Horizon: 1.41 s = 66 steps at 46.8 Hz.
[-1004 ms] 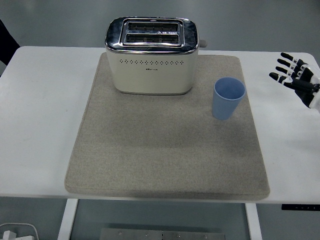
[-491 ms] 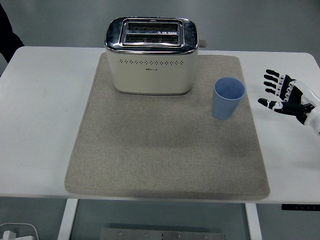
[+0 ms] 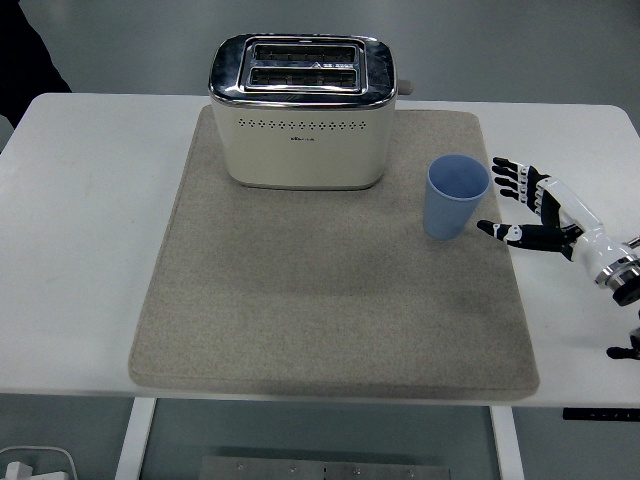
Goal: Put the water cup in front of the bread machine
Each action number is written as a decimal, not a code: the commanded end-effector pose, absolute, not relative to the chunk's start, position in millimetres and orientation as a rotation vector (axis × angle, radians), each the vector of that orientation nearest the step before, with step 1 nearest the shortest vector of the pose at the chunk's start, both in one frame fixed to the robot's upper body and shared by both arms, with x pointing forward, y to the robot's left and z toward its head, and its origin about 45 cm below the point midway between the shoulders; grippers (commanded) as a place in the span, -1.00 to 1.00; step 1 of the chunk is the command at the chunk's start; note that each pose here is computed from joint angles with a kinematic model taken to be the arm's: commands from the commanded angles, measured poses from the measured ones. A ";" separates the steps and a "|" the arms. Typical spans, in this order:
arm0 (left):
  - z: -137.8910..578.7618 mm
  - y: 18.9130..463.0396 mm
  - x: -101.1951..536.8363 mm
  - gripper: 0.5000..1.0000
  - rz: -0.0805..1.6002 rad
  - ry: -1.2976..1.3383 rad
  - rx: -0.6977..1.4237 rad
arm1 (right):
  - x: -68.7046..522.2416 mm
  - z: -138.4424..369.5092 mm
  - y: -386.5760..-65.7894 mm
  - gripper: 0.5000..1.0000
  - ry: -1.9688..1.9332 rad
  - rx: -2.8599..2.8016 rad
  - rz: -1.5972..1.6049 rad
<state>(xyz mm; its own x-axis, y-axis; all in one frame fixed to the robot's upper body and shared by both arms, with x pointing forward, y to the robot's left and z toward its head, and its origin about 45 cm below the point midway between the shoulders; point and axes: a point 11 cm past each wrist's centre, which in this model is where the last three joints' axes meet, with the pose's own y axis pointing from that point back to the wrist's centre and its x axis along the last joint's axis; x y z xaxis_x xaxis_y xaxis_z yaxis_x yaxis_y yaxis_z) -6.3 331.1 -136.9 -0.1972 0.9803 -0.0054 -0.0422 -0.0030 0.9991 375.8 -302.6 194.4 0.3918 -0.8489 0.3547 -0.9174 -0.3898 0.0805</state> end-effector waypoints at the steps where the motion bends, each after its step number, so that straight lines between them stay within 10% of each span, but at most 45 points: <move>1: -136.9 331.1 -6.4 0.99 1.372 1.322 1.076 | 375.8 192.5 -300.6 0.71 -1.547 2.390 0.369; 53: -136.9 331.1 -6.4 0.99 1.372 1.322 1.076 | 399.4 179.1 -252.0 0.65 -1.475 2.395 0.301; 61: -136.9 331.1 -6.4 0.99 1.372 1.322 1.076 | 401.9 179.2 -248.0 -0.08 -1.429 2.386 0.333; 66: -136.9 331.1 -6.4 1.00 1.372 1.322 1.076 | 403.8 182.0 -246.4 -0.92 -1.426 2.391 0.339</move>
